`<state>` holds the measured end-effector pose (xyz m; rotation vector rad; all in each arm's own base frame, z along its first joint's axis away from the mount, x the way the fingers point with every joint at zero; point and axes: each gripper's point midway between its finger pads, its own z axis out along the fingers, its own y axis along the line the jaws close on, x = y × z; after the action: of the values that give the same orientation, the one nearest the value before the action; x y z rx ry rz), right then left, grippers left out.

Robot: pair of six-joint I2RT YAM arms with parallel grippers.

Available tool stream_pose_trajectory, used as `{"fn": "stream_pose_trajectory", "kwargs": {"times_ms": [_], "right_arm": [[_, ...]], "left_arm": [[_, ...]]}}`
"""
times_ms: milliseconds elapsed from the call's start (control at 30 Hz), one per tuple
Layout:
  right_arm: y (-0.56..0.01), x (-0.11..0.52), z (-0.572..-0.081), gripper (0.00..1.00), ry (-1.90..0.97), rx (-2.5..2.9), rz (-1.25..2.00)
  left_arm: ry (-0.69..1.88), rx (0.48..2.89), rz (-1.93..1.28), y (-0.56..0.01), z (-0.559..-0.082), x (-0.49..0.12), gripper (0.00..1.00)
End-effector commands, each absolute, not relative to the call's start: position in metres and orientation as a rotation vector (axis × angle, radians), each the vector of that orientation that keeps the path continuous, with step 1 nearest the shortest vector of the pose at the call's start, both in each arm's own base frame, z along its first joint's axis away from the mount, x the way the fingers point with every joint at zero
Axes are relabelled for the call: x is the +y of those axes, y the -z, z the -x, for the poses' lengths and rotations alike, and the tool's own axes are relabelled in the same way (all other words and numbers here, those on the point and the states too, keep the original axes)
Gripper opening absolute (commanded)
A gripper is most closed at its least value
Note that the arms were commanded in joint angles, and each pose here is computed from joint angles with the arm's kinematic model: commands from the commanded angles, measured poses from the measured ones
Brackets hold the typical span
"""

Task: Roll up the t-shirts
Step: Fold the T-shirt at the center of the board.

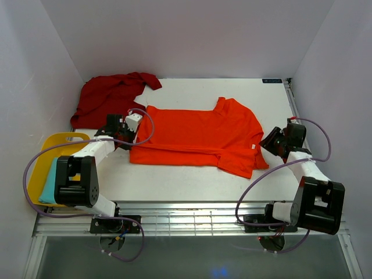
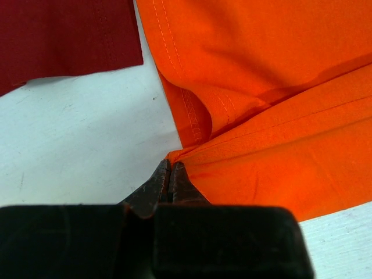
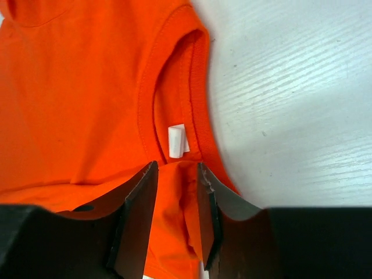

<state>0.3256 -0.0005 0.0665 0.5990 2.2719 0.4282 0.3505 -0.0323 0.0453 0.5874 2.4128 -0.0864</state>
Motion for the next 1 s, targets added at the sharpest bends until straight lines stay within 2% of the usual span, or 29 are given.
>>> {"fn": "stream_pose_trajectory", "kwargs": {"times_ms": [0,100,167,567,733,967], "right_arm": [[-0.089,-0.003,-0.327,0.39,-0.342,2.220,-0.499],[-0.091,0.004,-0.322,0.30,-0.342,2.233,-0.466],[-0.086,0.017,-0.316,0.29,-0.388,2.264,-0.437],[-0.048,0.032,-0.291,0.41,-0.399,2.381,-0.444],[-0.043,0.037,-0.287,0.41,-0.424,2.394,-0.440],[-0.042,0.040,-0.286,0.26,-0.435,2.389,-0.429]], "left_arm": [[0.064,2.363,-0.581,-0.063,-0.362,-0.033,0.00],[0.066,2.361,-0.579,-0.063,-0.362,-0.033,0.00],[0.066,2.357,-0.577,-0.065,-0.362,-0.033,0.00],[0.076,2.360,-0.582,-0.065,-0.359,-0.035,0.00],[0.076,2.362,-0.581,-0.065,-0.359,-0.035,0.00],[0.073,2.360,-0.585,-0.065,-0.359,-0.036,0.00]]}}
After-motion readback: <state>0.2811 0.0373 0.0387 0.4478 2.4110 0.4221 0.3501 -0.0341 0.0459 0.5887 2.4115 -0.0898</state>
